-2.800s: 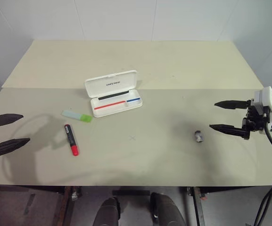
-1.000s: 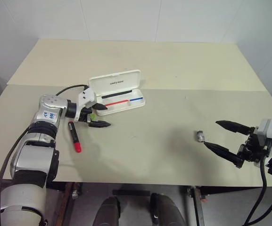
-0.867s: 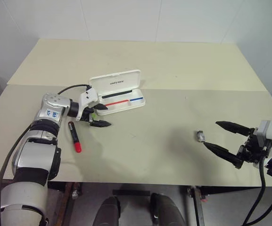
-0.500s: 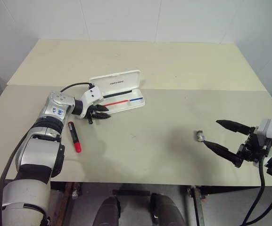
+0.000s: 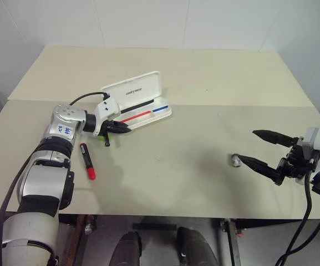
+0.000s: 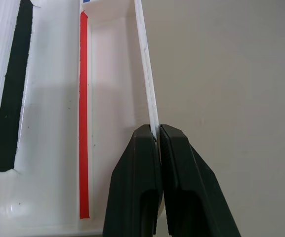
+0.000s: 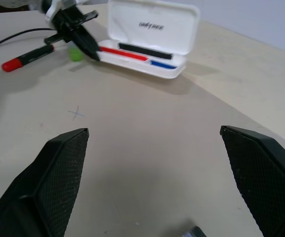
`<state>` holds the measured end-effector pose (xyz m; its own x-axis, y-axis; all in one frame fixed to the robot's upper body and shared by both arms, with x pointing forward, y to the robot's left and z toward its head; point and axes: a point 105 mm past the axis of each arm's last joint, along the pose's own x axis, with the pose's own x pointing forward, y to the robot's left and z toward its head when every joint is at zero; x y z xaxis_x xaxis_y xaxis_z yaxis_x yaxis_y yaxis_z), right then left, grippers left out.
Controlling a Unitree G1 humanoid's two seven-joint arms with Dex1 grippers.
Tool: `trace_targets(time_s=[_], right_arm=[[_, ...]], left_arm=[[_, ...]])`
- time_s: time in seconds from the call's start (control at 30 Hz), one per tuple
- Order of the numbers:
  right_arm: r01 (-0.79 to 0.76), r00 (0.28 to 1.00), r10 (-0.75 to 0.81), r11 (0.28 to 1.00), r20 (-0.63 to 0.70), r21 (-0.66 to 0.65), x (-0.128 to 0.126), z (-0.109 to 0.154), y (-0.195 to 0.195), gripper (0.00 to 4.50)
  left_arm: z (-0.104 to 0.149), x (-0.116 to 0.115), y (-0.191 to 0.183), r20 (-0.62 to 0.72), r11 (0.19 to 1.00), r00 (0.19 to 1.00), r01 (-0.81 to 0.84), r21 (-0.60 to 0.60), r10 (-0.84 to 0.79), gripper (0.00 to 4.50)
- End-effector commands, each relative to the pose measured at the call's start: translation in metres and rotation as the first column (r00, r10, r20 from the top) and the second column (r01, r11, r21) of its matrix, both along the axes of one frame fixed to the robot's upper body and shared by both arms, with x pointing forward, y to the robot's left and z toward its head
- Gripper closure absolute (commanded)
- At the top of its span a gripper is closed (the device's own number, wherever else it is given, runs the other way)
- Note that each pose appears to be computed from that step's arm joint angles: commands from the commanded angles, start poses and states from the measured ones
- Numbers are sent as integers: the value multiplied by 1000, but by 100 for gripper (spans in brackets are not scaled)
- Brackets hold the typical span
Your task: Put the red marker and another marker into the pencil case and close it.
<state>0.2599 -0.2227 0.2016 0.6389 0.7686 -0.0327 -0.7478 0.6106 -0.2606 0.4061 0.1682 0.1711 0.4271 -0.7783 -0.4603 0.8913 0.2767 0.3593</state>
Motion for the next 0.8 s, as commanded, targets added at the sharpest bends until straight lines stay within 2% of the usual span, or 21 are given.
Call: trace_targets(time_s=[0.03,0.23,0.37,0.6,0.8], right_arm=[[-32,999,33,999,22,-25,2,7,3,0],[-55,998,55,998,12,-35,7,8,4,0],[-65,998,65,997,7,-39,8,8,4,0],[-75,997,75,996,2,-44,10,9,4,0],[-78,997,78,996,0,-45,10,9,4,0]], left_arm=[[26,-18,-4,134,992,984,122,-5,-120,446],[12,-66,-17,163,959,946,274,67,-281,446],[-3,-90,-25,148,949,938,302,94,-314,446],[-24,-94,-33,152,959,951,251,128,-270,446],[-39,-97,-44,151,948,942,278,155,-301,446]])
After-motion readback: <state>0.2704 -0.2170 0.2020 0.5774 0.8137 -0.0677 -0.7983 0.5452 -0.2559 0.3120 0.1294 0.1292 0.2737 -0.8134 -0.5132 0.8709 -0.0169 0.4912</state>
